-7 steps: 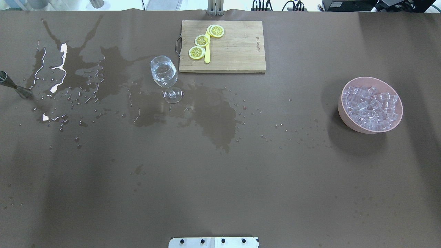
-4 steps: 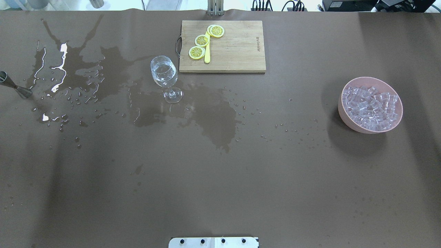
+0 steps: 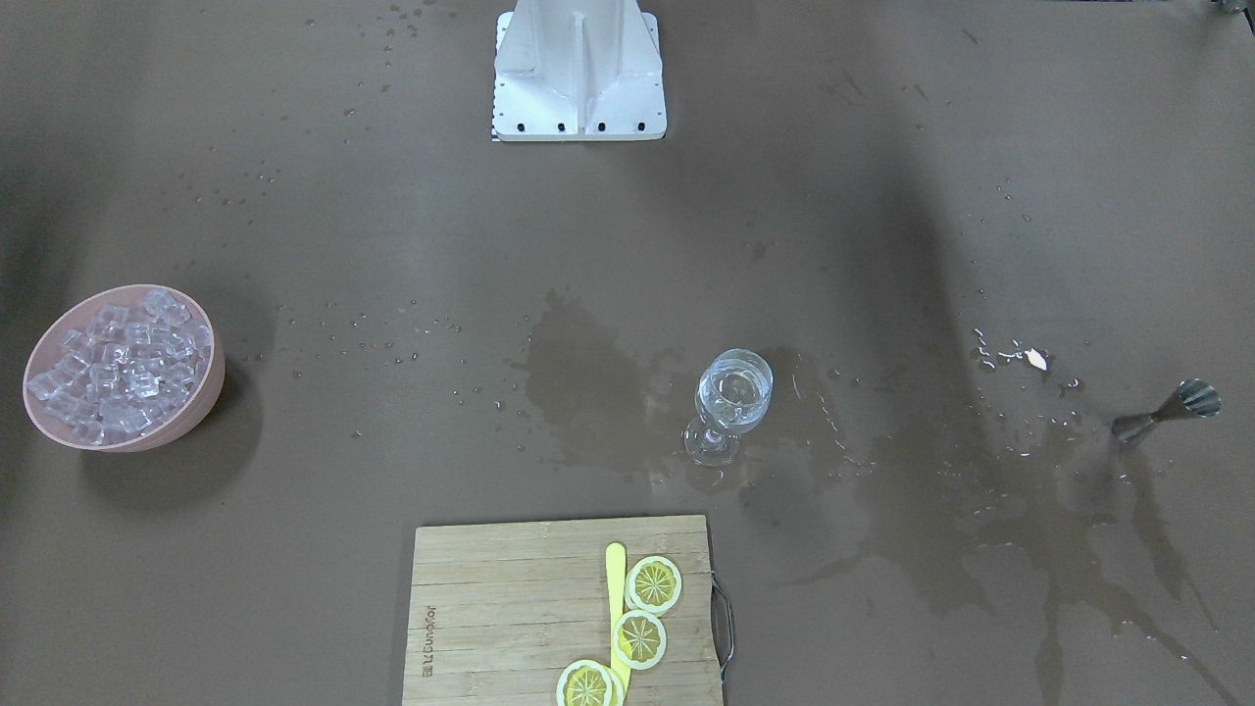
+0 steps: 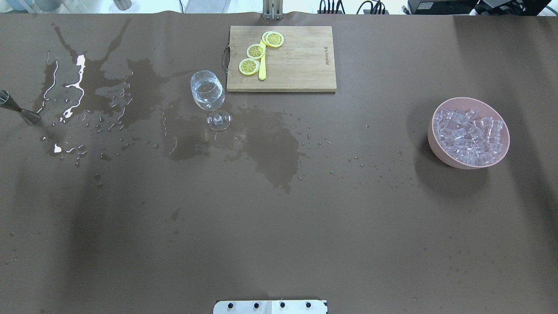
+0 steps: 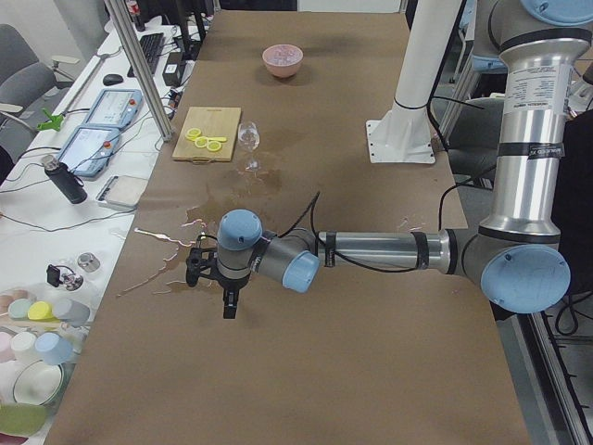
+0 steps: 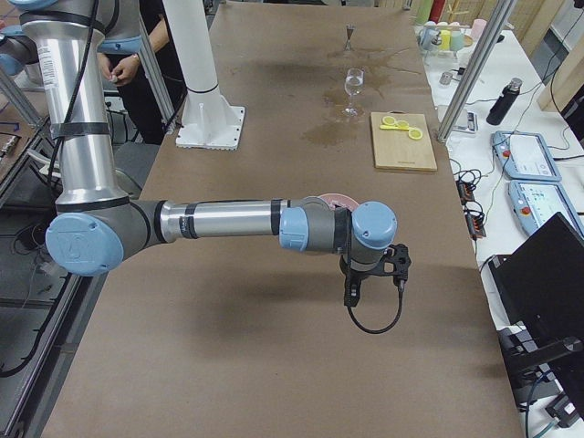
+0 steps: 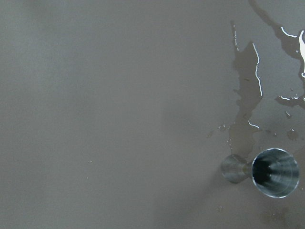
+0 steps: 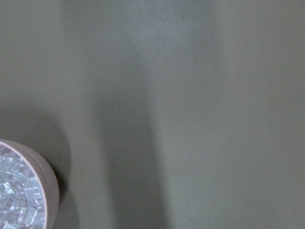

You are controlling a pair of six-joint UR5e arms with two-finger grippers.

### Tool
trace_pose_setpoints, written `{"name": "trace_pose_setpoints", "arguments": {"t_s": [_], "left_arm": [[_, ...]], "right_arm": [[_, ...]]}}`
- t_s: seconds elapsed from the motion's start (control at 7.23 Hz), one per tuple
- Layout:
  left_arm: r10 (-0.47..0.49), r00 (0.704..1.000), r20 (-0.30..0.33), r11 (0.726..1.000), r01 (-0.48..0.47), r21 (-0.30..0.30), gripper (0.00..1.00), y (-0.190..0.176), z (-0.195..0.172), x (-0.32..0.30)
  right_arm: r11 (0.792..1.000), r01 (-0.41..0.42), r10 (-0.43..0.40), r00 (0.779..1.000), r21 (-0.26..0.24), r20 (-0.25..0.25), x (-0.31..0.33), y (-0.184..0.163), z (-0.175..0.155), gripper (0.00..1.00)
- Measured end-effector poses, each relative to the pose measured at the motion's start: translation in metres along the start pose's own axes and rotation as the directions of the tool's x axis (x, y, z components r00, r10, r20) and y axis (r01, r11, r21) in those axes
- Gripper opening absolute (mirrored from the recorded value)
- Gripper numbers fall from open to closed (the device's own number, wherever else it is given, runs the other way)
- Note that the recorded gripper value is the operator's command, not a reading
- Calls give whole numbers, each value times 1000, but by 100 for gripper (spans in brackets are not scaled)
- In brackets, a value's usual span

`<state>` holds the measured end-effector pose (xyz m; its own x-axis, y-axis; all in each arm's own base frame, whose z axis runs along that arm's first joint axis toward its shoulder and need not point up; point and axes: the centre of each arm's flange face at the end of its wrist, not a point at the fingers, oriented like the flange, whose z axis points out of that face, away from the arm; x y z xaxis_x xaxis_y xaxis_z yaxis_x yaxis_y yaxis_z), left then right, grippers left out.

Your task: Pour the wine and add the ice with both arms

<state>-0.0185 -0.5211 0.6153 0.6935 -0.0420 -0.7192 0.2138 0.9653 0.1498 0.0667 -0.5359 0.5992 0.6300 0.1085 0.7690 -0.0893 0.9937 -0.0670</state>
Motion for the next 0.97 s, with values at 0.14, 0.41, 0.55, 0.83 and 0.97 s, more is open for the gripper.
{"name": "trace_pose_setpoints", "arguments": {"t_s": [0.14,0.41,0.55,0.83,0.97], "left_arm": [[29,1000,-12,999,-28,27,99,13,-15,10],[71,996,-46,990,-65,121,98,59,-36,9],[42,996,-72,986,-30,163,98,73,-34,6],[-6,997,-80,969,26,245,98,79,-19,14],[-22,998,-62,957,39,288,98,75,-6,23]], "right_arm": [[1000,-6,6,1000,4,-2,-22,1,-2,100],[1000,7,-7,1000,0,-11,-64,2,4,100],[1000,10,-10,1000,-19,-21,-91,0,18,100],[999,-1,-1,999,-49,-42,-149,-8,45,95],[998,-9,6,999,-58,-51,-177,-10,56,83]]}}
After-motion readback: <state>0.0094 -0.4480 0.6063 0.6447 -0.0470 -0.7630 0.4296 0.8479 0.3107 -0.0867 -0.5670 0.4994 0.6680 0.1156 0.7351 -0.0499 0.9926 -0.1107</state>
